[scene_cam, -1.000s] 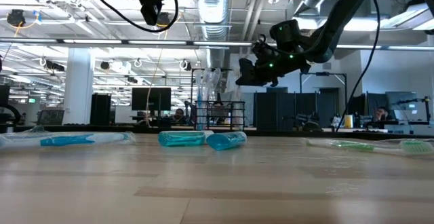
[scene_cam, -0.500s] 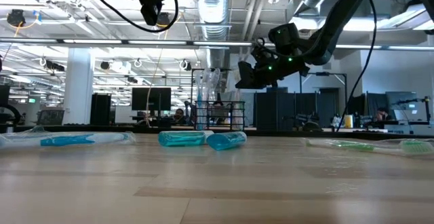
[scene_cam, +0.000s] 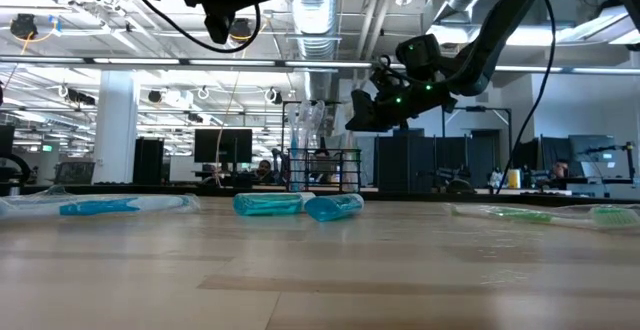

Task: Pick & Place toothbrushing station
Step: Put the right orange toothbrush into the black wire organizer

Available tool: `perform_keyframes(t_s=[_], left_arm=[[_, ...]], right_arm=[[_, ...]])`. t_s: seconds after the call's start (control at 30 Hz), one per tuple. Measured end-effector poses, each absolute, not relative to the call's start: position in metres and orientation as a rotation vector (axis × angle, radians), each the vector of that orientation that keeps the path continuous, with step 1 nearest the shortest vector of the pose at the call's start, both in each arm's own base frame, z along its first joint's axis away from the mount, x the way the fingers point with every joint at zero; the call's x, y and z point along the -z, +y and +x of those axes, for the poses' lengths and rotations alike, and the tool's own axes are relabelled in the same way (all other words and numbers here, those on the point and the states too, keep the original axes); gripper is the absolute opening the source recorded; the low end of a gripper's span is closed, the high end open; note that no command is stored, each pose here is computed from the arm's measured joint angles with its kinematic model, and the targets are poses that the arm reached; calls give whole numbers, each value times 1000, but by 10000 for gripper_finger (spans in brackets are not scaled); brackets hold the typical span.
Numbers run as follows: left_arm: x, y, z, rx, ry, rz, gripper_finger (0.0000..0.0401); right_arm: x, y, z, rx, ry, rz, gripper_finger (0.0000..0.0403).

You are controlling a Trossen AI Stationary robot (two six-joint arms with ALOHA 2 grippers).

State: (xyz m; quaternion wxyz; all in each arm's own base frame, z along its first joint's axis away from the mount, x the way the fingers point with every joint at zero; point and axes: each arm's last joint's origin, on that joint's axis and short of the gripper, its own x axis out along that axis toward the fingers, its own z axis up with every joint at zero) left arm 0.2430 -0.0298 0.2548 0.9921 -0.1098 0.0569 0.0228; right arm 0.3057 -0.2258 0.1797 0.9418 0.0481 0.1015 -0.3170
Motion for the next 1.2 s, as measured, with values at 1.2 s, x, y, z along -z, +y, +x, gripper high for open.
perform_keyframes(t_s=[1.2], left_arm=[[-255, -30, 243, -45, 113, -221, 49]], right_arm=[[-194, -228, 306, 679, 246, 98, 195]])
